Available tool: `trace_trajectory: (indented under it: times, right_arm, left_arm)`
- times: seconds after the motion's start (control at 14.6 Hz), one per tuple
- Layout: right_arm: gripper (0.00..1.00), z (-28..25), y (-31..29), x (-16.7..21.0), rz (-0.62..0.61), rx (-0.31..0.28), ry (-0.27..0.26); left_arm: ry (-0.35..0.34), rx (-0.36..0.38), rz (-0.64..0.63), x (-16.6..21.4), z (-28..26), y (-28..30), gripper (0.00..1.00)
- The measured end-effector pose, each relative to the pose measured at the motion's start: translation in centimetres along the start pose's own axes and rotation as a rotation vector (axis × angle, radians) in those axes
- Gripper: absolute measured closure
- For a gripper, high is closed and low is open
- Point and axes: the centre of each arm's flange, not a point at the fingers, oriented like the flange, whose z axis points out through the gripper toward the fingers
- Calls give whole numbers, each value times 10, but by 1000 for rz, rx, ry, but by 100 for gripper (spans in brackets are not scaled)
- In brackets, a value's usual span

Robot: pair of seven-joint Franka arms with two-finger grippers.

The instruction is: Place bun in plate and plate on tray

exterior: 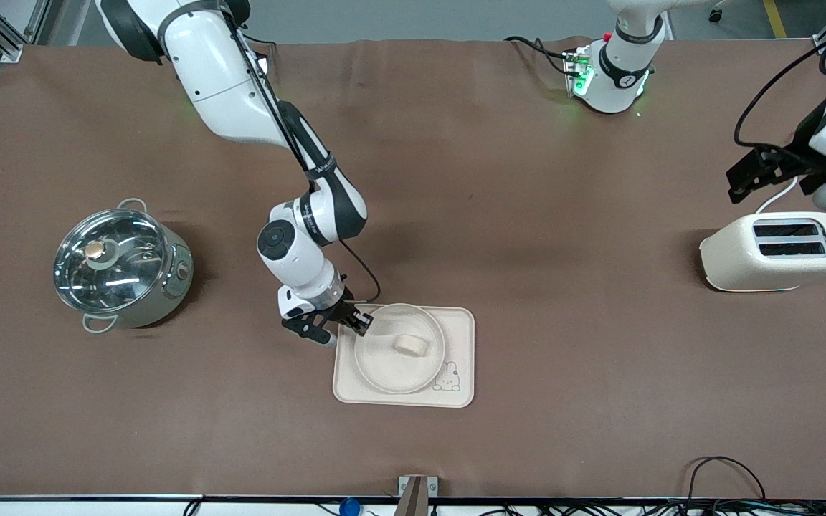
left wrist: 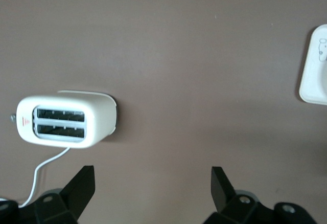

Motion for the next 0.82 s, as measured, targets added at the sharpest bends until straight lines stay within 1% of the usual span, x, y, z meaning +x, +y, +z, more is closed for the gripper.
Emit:
trace_trajectory:
  times: [0.07,0.14,0.34,0.41,0.48,0.55,0.62,0.69,0.82]
  right_arm:
    - [82,0,0,0,3,0,0]
    - [70,0,0,1,8,1,1]
    - [42,-6,-7,3,11,19,12]
    - [30,-13,-13,6,10,34,22]
    - [20,-25,-20,11,8,51,32]
    - [11,-40,-28,16,8,63,33]
    - [1,-57,-32,22,10,60,19]
    - [0,-77,-33,31,15,45,-1]
    - [0,-126,-24,59,21,-17,-48]
  left_arm:
    - [-8,-13,3,-9,-1,-5,0]
    - [-15,-25,6,-17,-2,-10,0]
    - [-34,-40,14,-32,3,-25,0]
    - [-37,-41,15,-34,4,-26,0]
    - [-41,-42,17,-34,6,-25,0]
    - [-44,-42,20,-34,7,-23,0]
    - [-46,-42,24,-34,8,-22,0]
    - [-47,-42,27,-34,9,-20,0]
    - [-47,-42,32,-35,9,-17,0]
